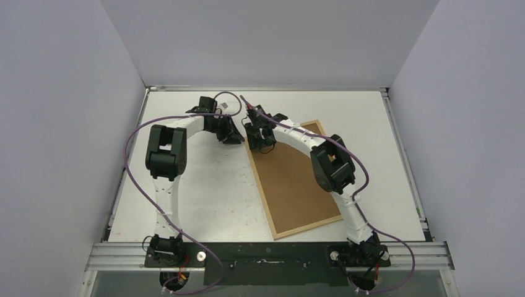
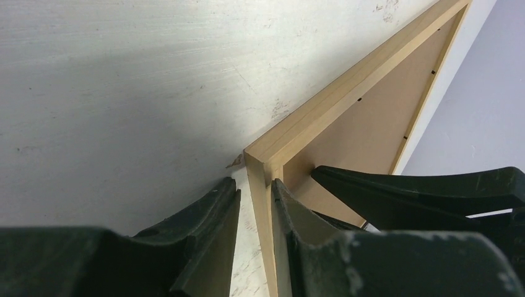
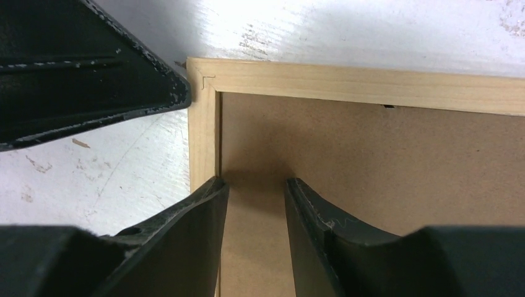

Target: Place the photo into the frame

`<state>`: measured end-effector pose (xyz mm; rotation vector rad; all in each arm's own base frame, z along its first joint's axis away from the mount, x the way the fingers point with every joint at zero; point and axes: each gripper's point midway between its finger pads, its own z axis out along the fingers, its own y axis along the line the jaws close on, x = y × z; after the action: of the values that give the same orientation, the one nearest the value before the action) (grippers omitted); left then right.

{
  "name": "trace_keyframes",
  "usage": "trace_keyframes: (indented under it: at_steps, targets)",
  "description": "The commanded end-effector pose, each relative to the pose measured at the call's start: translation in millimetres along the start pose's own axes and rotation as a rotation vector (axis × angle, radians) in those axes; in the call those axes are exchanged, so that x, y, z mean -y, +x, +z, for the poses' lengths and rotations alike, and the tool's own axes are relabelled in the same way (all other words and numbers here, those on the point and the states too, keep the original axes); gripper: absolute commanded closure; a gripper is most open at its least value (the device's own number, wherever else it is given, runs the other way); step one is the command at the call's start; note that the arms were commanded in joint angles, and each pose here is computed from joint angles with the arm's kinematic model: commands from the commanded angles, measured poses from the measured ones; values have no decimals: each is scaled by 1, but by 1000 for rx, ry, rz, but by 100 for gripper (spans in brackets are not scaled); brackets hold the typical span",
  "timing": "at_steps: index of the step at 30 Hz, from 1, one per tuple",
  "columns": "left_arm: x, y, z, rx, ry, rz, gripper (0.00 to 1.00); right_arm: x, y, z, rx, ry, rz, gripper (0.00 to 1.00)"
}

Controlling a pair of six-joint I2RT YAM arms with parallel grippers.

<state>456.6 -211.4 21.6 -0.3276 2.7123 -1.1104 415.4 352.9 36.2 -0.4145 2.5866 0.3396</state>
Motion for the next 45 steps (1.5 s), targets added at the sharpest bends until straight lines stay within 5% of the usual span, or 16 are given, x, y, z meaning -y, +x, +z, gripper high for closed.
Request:
trace_keyframes:
  at_steps: [1,16,45]
  targets:
    - [-44,21,16,-49,-142,-43,75,4,1,6,-4,33,-17,61]
    - [-57,25,21,-69,-186,-55,77,-1,1,0,-18,-56,54,57]
    - [-62,27,23,-84,-200,-59,77,15,50,13,-129,19,-182,65]
